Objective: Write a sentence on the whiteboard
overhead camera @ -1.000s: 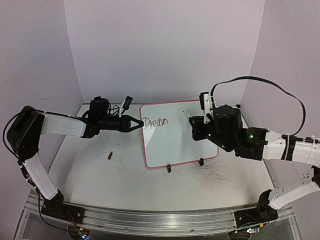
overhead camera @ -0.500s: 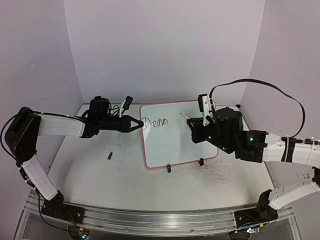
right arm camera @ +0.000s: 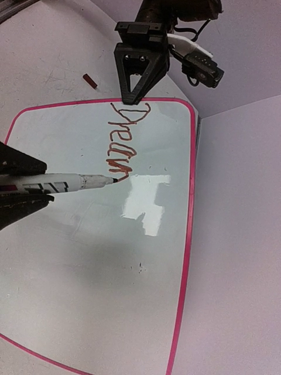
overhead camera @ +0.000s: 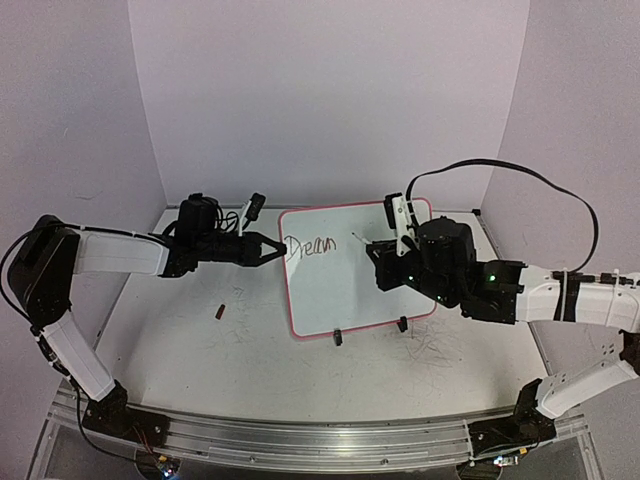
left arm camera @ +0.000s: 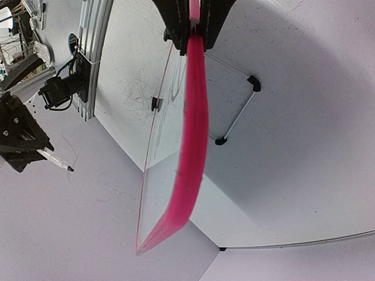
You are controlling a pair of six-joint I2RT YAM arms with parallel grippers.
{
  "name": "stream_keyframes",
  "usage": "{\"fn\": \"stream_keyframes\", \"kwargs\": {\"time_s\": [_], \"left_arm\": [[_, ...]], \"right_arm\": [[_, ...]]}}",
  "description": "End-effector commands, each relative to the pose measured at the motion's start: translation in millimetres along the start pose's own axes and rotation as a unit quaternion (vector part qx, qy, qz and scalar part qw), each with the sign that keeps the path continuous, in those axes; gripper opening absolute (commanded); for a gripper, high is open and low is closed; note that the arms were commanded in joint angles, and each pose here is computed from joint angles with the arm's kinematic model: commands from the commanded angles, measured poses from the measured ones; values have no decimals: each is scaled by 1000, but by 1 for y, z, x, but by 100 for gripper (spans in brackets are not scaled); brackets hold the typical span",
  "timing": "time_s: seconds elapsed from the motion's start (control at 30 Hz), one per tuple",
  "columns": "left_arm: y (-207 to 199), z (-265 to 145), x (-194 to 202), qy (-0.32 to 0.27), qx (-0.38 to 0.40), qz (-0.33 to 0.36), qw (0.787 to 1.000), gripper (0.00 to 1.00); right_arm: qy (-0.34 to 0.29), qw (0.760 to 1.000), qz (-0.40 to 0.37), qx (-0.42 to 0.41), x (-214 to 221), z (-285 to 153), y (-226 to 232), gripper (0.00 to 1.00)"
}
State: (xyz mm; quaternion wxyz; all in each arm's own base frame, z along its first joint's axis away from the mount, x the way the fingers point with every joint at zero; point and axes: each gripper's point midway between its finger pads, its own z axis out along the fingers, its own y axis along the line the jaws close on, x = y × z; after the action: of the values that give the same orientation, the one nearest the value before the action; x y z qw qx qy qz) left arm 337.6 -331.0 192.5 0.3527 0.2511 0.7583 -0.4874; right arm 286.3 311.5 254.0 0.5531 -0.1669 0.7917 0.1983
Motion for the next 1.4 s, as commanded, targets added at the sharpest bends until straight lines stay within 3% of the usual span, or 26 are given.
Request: {"fn": "stream_keyframes", "kwargs": {"time_s": [0.0,0.43,0.67,0.83,1.37], "left_arm": [[-12,-7,-11,-13,-2,29,999,0],[-10,-5,-11,-9,-4,32,999,0],[-10,-4,-9,-7,-4,31,999,0],[-10,-3,-8,-5,-2,31,1000,0],[-14,-5,-11,-8,0,37,999,0]], "right_arm": [[-11,1000,1,26,-10,1,-7,0],[15,999,-20,28,4,17,-14,0],[17,999,-25,43,1,32,-12,0],[-6,1000,-27,1,-9,36,5,0],[1,999,-23,25,-7,62,3,0]]}}
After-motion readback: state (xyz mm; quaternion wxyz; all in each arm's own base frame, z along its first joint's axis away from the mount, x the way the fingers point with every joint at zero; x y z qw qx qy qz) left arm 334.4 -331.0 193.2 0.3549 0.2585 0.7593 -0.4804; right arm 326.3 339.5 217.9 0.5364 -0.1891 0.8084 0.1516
